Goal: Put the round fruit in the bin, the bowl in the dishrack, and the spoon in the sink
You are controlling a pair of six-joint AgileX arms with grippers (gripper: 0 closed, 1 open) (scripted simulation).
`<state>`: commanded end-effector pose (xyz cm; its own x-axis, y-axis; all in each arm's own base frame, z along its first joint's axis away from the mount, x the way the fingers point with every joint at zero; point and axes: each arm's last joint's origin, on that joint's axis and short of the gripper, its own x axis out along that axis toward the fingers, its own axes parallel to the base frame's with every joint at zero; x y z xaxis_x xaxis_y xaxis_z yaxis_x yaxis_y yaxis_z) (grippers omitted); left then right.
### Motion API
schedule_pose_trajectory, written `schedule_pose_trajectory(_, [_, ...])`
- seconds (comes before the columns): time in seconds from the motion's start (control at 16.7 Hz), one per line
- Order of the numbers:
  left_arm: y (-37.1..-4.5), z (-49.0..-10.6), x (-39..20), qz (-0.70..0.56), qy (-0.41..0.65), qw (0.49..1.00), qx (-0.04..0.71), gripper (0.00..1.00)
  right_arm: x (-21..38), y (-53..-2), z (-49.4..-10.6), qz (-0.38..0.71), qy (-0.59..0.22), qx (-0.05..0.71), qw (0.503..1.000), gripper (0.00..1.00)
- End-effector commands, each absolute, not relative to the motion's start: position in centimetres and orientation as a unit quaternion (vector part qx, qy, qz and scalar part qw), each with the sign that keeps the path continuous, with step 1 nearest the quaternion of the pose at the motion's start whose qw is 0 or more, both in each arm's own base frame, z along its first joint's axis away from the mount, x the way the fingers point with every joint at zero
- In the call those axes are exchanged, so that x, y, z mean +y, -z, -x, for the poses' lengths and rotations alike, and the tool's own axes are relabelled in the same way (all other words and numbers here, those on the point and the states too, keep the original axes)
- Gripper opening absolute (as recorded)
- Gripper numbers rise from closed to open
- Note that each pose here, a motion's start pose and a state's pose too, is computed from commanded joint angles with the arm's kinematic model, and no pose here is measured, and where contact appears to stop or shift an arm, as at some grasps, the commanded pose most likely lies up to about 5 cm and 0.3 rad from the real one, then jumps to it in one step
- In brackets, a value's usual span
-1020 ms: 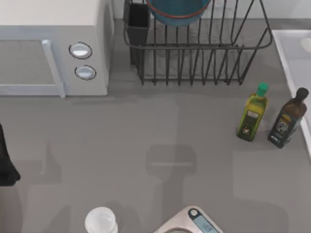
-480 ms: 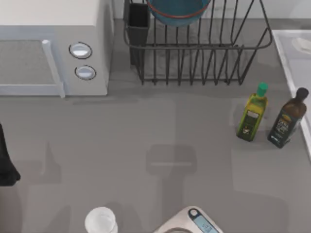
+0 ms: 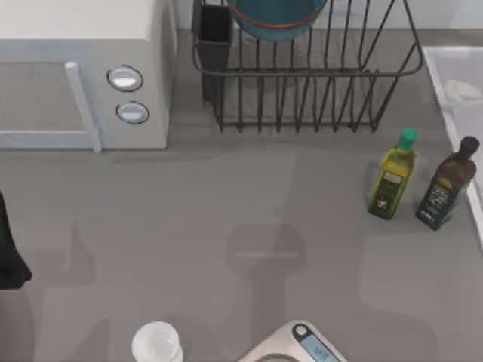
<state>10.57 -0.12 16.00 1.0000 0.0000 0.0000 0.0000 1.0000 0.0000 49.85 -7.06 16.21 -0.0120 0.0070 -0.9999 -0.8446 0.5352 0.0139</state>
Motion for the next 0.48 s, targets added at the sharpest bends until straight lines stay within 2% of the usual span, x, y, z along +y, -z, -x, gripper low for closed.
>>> schedule_pose_trajectory(0.42, [-16.00,-10.57,-0.12,0.000,0.000,1.000,0.000,1.00,-7.03,-15.42,-49.77,0.342,-0.340,0.615,0.624,0.00])
schedule_pose_trajectory(0.48, [-16.00,-10.57,-0.12,0.000,0.000,1.000,0.000,1.00,-7.03,-15.42,-49.77,0.342,-0.340,0.615,0.624,0.08])
